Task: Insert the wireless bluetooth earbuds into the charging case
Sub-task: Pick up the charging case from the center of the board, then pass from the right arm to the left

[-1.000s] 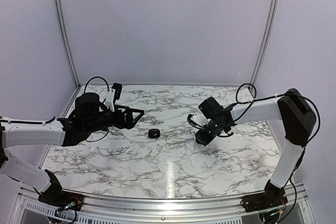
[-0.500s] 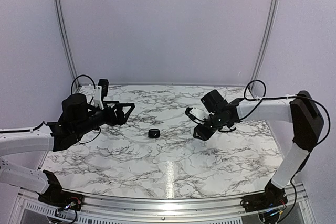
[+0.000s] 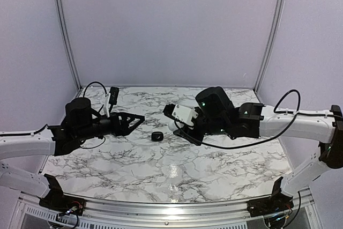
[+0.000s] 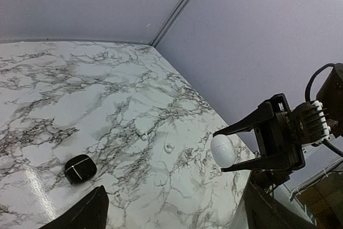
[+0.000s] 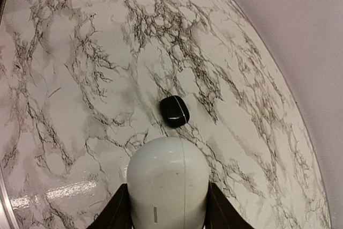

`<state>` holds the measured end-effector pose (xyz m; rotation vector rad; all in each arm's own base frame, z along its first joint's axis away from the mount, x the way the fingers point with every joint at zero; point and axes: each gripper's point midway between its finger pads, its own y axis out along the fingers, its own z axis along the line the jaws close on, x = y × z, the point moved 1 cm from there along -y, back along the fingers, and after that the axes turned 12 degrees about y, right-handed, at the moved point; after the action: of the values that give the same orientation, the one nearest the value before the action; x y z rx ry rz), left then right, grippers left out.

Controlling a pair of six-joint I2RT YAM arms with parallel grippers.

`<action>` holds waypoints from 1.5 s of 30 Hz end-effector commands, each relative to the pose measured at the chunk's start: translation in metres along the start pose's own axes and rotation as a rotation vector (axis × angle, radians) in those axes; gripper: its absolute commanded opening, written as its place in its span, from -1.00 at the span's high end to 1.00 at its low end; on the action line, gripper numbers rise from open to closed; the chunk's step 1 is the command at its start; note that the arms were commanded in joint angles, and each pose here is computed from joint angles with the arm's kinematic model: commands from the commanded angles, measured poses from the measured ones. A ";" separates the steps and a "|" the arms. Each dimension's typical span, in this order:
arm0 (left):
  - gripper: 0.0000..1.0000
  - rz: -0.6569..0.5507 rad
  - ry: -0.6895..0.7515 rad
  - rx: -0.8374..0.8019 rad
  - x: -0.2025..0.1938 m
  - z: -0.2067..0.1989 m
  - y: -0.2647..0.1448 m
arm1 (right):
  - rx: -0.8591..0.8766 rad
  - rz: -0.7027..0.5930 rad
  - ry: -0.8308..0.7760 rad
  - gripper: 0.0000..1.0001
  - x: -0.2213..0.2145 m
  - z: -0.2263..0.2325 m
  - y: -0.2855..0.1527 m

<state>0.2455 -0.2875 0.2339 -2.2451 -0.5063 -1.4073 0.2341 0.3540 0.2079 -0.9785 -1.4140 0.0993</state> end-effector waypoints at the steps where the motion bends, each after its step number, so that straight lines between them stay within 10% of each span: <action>1: -0.77 0.007 -0.030 -0.106 0.008 -0.032 0.004 | -0.095 -0.138 -0.122 0.46 0.049 0.008 -0.022; 45: 0.11 -0.005 -0.084 -0.301 -0.011 -0.086 0.046 | -0.173 -0.228 -0.204 0.48 0.083 0.050 -0.029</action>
<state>0.2014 -0.3685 0.2370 -2.5110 -0.3215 -1.4470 0.1993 0.3960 0.2526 -1.0639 -1.7407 0.0175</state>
